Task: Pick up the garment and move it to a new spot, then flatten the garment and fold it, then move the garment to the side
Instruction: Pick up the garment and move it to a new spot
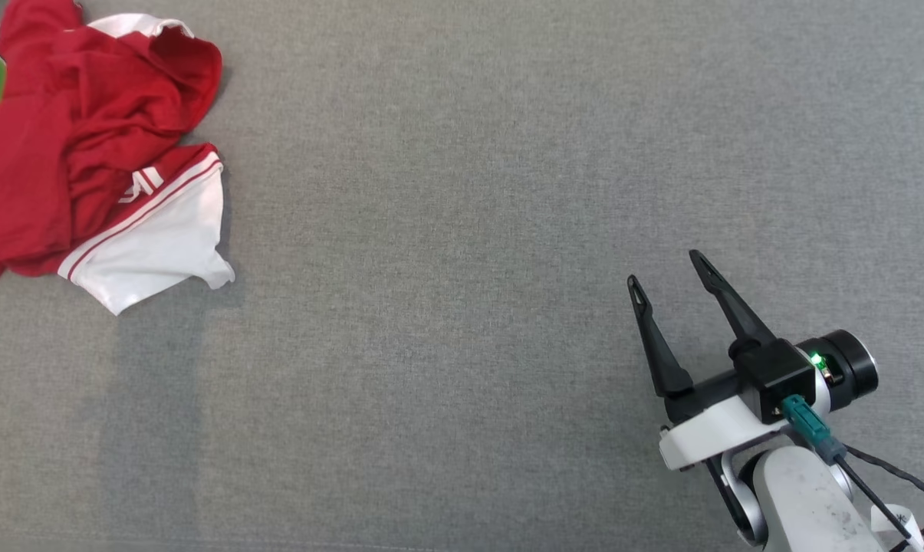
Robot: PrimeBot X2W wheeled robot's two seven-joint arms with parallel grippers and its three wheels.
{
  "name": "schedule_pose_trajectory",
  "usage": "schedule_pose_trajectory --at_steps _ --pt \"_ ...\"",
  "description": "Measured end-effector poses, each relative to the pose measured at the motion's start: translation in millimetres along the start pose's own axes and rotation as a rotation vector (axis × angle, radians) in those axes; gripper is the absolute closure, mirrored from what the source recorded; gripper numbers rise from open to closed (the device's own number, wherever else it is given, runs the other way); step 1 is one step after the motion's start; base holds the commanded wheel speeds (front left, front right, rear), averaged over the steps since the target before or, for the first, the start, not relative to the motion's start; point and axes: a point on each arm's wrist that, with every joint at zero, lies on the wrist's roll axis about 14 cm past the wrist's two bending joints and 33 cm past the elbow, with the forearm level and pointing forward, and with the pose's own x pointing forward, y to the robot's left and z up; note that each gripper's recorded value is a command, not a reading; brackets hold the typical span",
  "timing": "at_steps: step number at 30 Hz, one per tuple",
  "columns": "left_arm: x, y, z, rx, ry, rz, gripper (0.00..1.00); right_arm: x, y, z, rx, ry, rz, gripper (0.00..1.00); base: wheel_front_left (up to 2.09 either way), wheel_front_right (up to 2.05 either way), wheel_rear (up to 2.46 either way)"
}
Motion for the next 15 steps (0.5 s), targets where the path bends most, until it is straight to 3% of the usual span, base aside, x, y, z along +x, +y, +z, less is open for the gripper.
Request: schedule_pose_trajectory --at_steps 3,4,5,6,15 --pt "-16 -7 2 -0.02 -0.015 0.002 1.0 -10 -4 10 -0.009 -0.015 -0.026 0.0 0.0 0.0 0.0" --pt "-21 -10 1 -0.024 -0.019 0.002 0.7 -13 -5 13 -0.012 -0.019 -0.032 0.0 0.0 0.0 0.0" --pt "-27 -12 0 -0.032 -0.025 0.002 0.19 -15 -5 15 -0.014 -0.023 -0.037 0.0 0.0 0.0 0.0" --pt "-35 -18 -3 -0.045 -0.026 -0.004 0.0 -20 -7 19 -0.019 -0.03 -0.05 0.0 0.0 0.0 0.0" --pt "-92 -81 -37 -0.153 -0.034 -0.072 0.0 -48 -19 49 -0.055 -0.092 -0.12 0.0 0.0 0.0 0.0"
